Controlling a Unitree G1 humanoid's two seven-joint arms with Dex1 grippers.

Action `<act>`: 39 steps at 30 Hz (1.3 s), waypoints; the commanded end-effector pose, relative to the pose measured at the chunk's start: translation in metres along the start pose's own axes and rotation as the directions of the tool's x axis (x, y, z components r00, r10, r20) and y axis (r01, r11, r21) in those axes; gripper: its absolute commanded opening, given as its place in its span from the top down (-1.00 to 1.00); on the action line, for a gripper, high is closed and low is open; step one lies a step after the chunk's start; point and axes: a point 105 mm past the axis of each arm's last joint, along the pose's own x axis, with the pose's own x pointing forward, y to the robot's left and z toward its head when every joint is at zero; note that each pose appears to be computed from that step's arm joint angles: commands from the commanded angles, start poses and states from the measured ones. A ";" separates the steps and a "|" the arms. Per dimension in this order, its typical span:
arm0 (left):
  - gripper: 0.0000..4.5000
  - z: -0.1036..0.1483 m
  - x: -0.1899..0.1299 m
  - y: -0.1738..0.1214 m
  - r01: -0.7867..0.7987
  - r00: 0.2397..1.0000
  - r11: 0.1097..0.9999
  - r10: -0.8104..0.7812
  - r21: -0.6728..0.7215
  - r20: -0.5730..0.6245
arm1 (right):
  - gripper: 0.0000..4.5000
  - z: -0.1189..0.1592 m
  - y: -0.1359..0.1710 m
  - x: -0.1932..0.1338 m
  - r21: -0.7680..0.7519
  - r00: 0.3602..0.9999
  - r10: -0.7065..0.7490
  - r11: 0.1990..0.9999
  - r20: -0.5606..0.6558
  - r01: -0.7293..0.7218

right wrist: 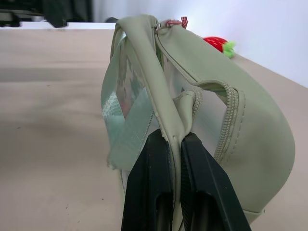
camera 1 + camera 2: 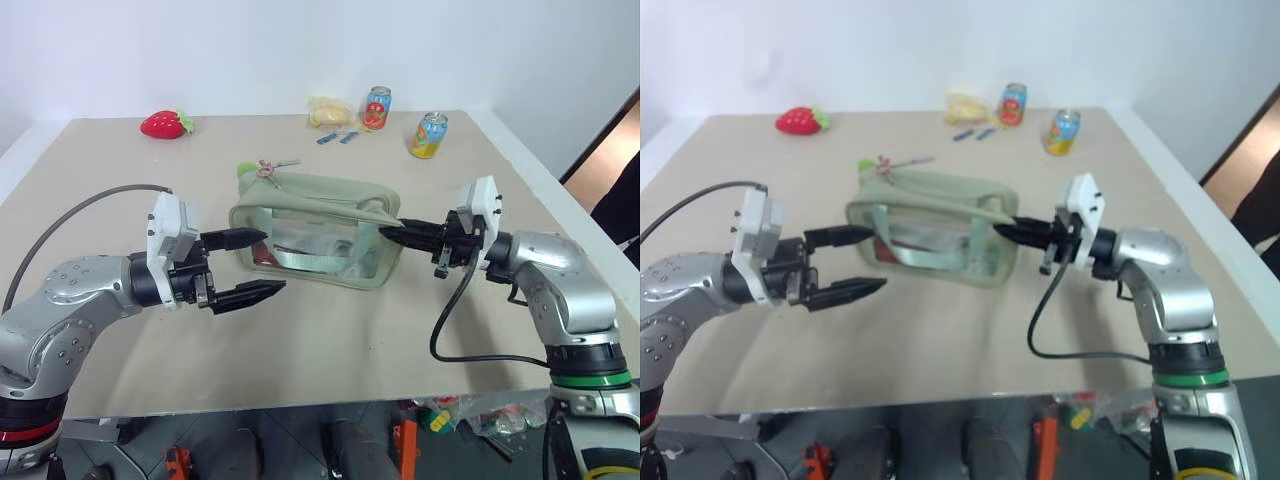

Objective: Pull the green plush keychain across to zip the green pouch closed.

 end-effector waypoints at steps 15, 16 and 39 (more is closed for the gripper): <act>-1.00 0.014 -0.009 -0.005 -0.022 0.999 1.000 0.022 0.001 0.032 | 0.99 0.011 -0.016 -0.001 -0.143 0.989 0.151 0.978 -0.013 -0.151; -1.00 0.017 -0.011 -0.003 -0.036 0.998 0.999 0.036 -0.007 0.042 | 0.99 0.010 -0.017 -0.001 -0.152 0.990 0.143 0.978 -0.015 -0.144; -1.00 0.005 -0.043 0.127 -0.461 0.879 0.888 0.455 0.006 0.140 | 0.99 0.014 -0.005 0.000 -0.197 0.994 0.105 0.975 -0.022 -0.108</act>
